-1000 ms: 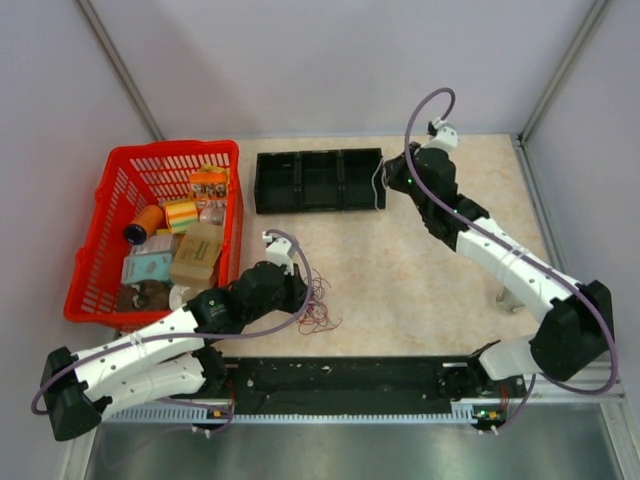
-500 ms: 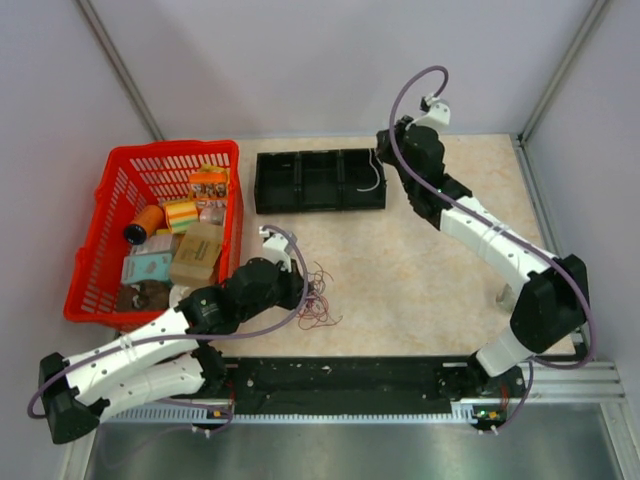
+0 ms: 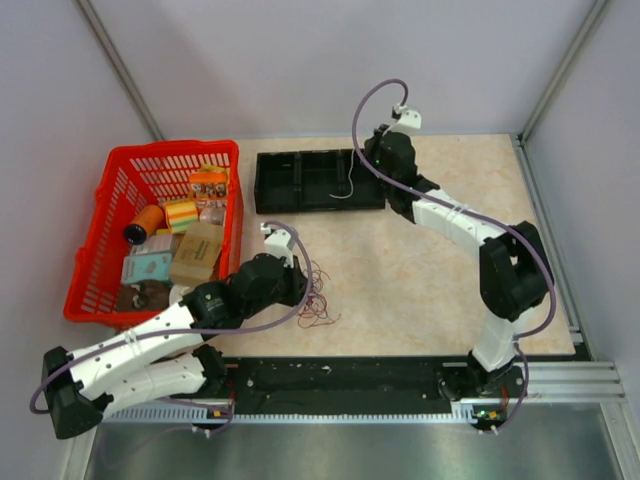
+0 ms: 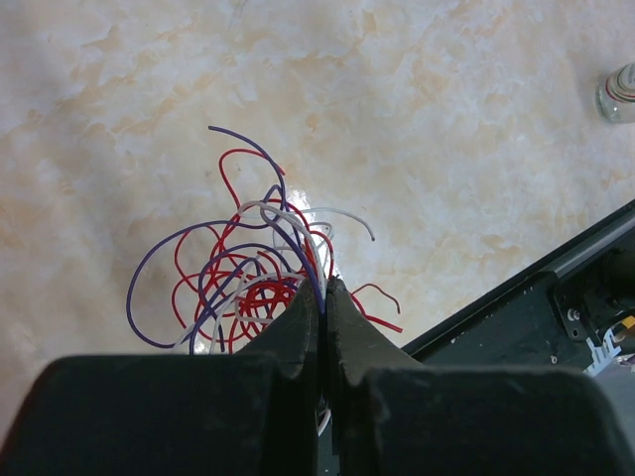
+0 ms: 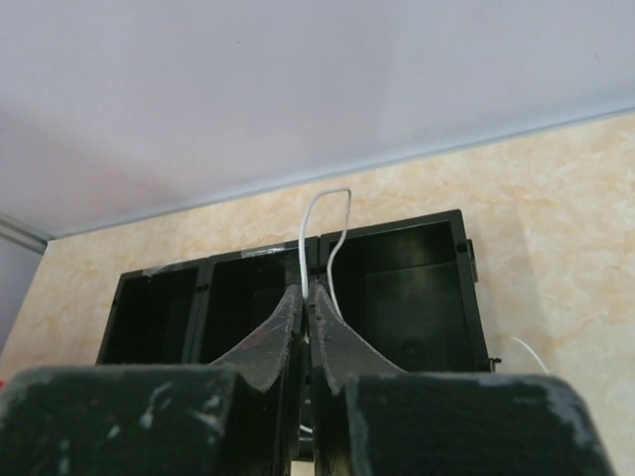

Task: Untangle the cables

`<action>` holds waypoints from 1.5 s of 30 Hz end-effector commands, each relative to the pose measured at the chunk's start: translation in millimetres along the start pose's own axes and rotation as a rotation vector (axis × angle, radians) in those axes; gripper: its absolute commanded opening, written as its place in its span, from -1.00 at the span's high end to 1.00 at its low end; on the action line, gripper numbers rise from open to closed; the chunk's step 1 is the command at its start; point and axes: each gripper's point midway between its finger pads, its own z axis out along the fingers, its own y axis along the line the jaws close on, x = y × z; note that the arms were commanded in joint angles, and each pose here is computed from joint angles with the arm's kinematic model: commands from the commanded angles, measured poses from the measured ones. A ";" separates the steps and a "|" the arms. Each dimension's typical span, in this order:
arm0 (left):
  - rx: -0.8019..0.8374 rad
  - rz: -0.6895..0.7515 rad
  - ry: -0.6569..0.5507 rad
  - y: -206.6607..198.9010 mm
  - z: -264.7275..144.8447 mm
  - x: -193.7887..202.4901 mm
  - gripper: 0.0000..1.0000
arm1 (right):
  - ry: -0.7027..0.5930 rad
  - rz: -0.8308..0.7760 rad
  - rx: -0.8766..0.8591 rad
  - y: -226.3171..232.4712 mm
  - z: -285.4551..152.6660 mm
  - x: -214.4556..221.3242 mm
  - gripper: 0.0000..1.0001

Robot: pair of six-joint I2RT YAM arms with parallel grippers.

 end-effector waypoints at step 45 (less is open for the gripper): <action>-0.012 -0.013 -0.080 -13.5 -2.1 -36.3 1.00 | 0.064 0.114 -0.208 42.5 40.0 16.8 1.00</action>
